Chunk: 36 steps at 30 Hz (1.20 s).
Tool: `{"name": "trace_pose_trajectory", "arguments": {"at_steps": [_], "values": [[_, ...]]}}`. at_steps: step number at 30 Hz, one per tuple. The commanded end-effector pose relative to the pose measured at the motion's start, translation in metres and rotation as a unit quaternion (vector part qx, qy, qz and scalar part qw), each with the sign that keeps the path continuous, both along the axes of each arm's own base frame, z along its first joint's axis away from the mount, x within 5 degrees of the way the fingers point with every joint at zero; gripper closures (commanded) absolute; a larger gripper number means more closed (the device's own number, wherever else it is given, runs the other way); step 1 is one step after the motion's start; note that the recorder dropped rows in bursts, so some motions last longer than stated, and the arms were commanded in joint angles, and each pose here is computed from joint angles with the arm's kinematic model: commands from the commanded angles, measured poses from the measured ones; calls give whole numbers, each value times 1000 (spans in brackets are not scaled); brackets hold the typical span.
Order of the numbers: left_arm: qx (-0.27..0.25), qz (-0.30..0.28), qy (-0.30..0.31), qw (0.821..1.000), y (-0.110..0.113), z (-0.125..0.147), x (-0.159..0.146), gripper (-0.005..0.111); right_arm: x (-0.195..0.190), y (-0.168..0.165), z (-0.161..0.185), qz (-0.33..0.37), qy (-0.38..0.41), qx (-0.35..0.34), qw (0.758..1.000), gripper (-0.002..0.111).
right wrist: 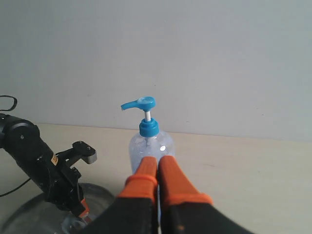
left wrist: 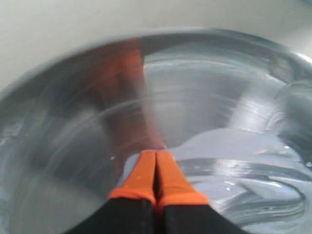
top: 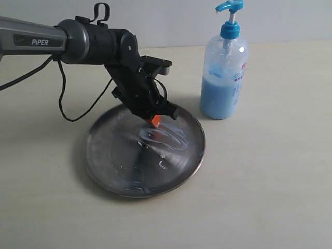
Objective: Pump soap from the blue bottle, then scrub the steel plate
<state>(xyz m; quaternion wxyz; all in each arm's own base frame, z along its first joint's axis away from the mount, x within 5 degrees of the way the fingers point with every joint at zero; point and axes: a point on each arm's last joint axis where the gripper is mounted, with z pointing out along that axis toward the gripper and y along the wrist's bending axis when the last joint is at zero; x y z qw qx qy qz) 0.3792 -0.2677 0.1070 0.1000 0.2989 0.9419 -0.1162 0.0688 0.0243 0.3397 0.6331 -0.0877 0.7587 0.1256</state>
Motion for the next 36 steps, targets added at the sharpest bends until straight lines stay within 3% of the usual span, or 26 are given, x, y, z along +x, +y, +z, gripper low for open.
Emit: {"name": "trace_pose_trajectory", "arguments": {"at_steps": [1,7,13,27,36], "values": [[28,9,32,999,16,-12,1,107,-1,0,0,1,-2,-1,1000,105],[32,0,74,997,13,-12,-8,107,-1,0,0,1,-2,-1,1000,105],[-26,-11,113,993,4,2,-17,107,-1,0,0,1,-2,-2,1000,105],[-106,-1,4,994,6,110,-23,107,4,0,-11,-3,-13,-23,1000,105],[-106,3,-36,994,29,148,-51,107,7,-1,-29,-4,11,-39,999,105]]}}
